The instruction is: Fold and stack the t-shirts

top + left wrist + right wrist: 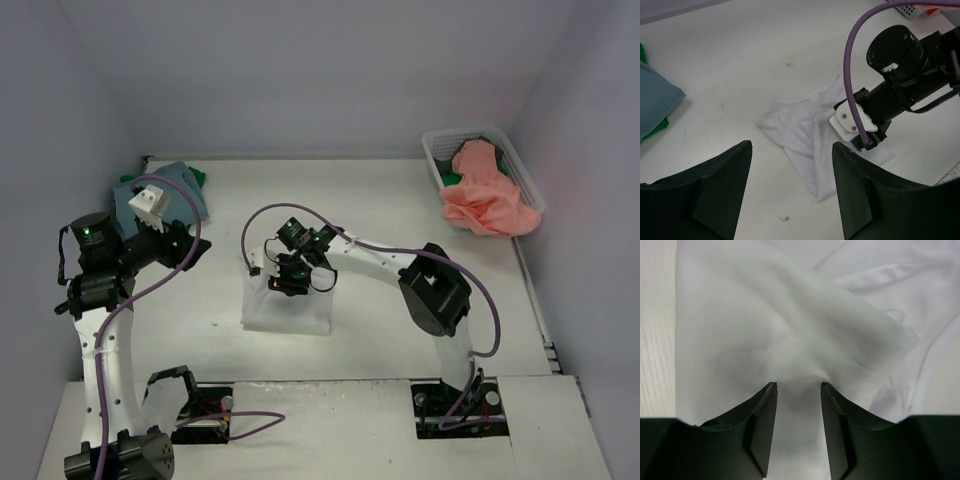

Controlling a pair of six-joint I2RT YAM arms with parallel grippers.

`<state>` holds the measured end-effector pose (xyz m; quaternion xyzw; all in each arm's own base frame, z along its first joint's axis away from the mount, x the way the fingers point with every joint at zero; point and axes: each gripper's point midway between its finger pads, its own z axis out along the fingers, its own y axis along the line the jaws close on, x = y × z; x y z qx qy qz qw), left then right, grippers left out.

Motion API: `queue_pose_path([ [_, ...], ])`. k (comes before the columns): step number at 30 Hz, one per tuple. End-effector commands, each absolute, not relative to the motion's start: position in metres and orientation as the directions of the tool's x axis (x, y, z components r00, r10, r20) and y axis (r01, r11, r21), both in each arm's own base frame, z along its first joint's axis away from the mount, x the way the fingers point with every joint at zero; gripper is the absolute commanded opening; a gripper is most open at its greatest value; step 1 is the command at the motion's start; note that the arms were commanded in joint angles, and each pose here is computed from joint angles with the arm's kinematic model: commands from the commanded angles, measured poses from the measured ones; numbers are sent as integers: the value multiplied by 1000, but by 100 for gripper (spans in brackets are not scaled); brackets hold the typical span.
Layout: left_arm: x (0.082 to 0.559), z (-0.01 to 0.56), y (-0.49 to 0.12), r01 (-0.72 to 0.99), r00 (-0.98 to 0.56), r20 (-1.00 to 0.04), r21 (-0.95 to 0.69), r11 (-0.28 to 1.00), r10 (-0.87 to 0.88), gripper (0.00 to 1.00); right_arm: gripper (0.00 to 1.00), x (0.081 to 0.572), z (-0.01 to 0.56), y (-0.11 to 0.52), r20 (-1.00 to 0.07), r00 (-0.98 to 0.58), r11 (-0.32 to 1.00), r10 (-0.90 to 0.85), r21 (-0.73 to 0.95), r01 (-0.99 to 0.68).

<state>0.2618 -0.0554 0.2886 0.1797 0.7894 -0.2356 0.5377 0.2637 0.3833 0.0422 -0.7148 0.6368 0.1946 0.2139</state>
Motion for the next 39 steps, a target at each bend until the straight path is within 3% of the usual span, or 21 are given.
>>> queue_pose_path([
  [1, 264, 308, -57, 568, -273, -961, -123, 814, 46, 60, 38, 290, 102, 378, -627, 81, -3, -775, -124, -992],
  [9, 263, 309, -57, 568, -269, -962, -121, 814, 45, 60, 42, 311, 132, 371, -667, 67, 55, -742, -160, -986],
  [29, 263, 307, -57, 567, -270, -962, -120, 815, 46, 60, 45, 304, 88, 376, -673, 32, -13, -739, -32, -999],
  [32, 263, 305, -58, 570, -271, -961, -122, 812, 46, 60, 40, 305, 84, 383, -684, 22, -22, -729, -9, -1000],
  [36, 265, 305, -57, 570, -271, -961, -120, 813, 48, 60, 23, 297, 78, 398, -705, 4, -53, -709, 48, -997],
  [39, 265, 306, -57, 570, -272, -961, -120, 813, 49, 59, 21, 292, 71, 405, -697, 19, -74, -717, 49, -996],
])
